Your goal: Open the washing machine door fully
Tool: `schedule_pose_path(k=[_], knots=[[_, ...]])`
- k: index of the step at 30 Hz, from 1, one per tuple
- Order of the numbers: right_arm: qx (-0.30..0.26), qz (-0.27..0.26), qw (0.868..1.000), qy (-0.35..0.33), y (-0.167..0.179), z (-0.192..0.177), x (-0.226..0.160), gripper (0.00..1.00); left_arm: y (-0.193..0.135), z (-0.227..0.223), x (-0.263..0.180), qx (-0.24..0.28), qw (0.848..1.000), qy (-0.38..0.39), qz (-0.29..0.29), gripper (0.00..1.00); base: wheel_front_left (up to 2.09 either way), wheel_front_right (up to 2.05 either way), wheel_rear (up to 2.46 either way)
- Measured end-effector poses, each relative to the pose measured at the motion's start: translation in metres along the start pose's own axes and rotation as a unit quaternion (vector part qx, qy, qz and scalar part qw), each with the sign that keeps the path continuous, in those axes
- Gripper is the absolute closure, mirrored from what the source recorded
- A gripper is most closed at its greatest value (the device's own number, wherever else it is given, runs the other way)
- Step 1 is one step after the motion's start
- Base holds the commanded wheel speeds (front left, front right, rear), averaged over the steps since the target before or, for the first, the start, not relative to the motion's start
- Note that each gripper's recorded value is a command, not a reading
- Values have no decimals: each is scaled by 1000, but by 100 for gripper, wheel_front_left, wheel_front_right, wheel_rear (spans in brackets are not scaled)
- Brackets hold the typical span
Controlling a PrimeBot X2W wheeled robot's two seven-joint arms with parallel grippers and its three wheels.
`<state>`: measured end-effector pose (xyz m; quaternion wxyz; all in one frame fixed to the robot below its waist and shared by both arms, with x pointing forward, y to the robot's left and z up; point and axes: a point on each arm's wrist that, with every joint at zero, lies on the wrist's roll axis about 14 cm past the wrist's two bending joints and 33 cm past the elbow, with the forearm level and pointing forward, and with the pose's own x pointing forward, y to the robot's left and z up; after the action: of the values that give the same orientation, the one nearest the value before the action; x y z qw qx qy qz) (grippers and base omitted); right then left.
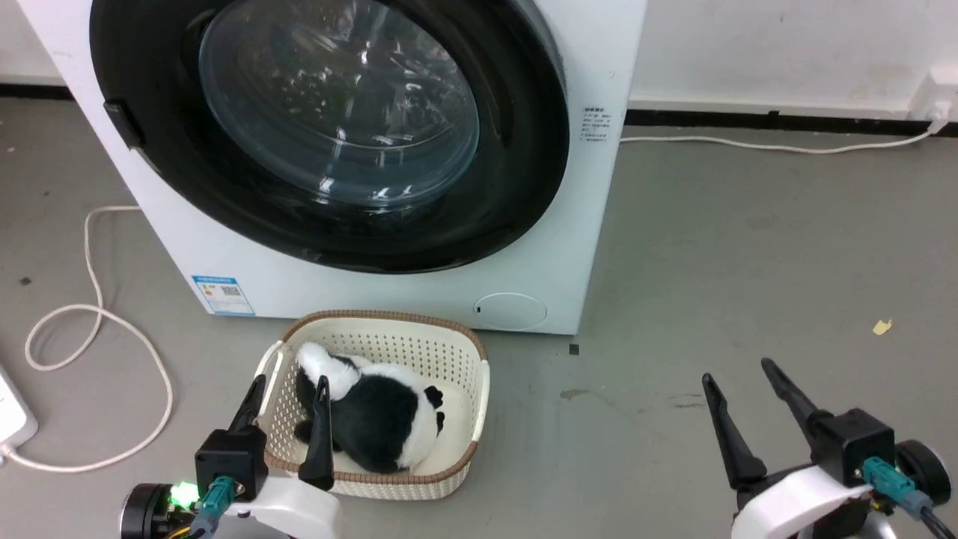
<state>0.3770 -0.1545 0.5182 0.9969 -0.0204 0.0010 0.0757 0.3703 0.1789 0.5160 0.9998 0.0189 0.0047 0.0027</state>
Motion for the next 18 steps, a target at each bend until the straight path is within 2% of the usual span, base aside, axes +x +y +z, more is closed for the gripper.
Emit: schedule_pose_path(k=[18], knots=[[-12, 38, 998, -40, 4, 24, 60, 0, 6, -9, 15, -2, 1000, 2, 17, 0, 0, 0, 0]])
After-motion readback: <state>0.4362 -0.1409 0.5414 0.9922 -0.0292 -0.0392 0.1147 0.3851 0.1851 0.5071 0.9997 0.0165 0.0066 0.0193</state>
